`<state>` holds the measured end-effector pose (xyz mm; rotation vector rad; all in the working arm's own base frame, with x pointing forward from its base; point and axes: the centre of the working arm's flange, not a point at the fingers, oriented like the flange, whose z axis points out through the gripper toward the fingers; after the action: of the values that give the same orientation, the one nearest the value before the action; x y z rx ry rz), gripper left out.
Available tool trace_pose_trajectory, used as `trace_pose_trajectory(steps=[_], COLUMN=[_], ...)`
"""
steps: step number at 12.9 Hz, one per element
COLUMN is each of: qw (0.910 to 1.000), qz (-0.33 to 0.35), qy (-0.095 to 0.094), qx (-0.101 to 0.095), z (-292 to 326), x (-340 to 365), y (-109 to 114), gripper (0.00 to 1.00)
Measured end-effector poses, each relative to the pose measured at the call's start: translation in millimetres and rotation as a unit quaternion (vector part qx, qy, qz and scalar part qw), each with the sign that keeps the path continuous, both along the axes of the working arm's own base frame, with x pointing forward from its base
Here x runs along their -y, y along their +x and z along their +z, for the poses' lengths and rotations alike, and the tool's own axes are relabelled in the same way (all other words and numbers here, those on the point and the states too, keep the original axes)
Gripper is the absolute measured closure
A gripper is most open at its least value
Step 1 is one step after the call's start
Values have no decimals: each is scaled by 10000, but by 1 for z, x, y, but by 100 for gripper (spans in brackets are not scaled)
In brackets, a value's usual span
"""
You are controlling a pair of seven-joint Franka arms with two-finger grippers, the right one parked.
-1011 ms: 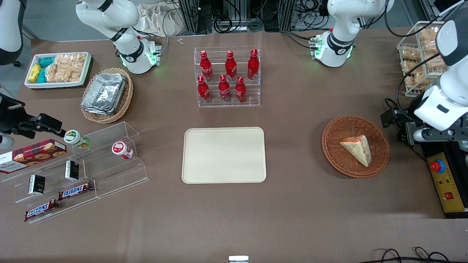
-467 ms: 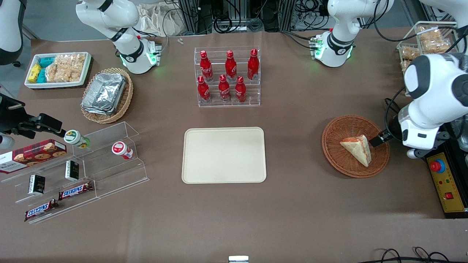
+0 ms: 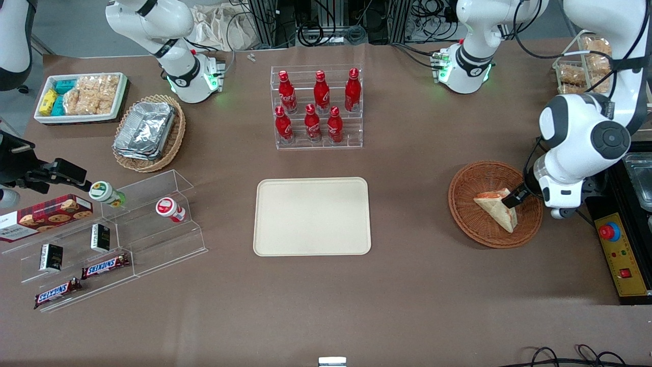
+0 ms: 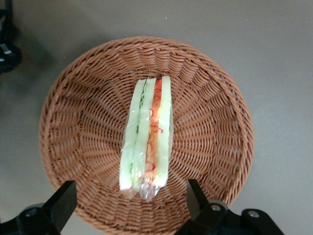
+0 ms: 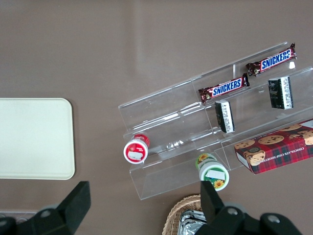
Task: Place sandwich from basket to tray
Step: 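Close the left gripper on the sandwich wedge and lift it, then carry the held sandwich over to the cream tray and lower it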
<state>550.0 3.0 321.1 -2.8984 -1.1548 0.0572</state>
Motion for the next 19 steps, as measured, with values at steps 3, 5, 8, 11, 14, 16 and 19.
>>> trace_pose_trajectory(steps=[3,5,8,11,14,16,19], qw=[9997,9990,9971,9946,9921,9904,9902], qz=[235,444,705,996,1226,1358,1372], qy=[-8,-17,-73,-184,-238,-244,-255], qx=[-33,-94,-259,-231,-77,15,109], z=[-31,-49,-69,-69,-58,-50,-41], x=[0,0,0,-2,-2,-2,-2], y=[5,5,3,6,15,22,28], gripper=[0,0,0,7,39,61,71])
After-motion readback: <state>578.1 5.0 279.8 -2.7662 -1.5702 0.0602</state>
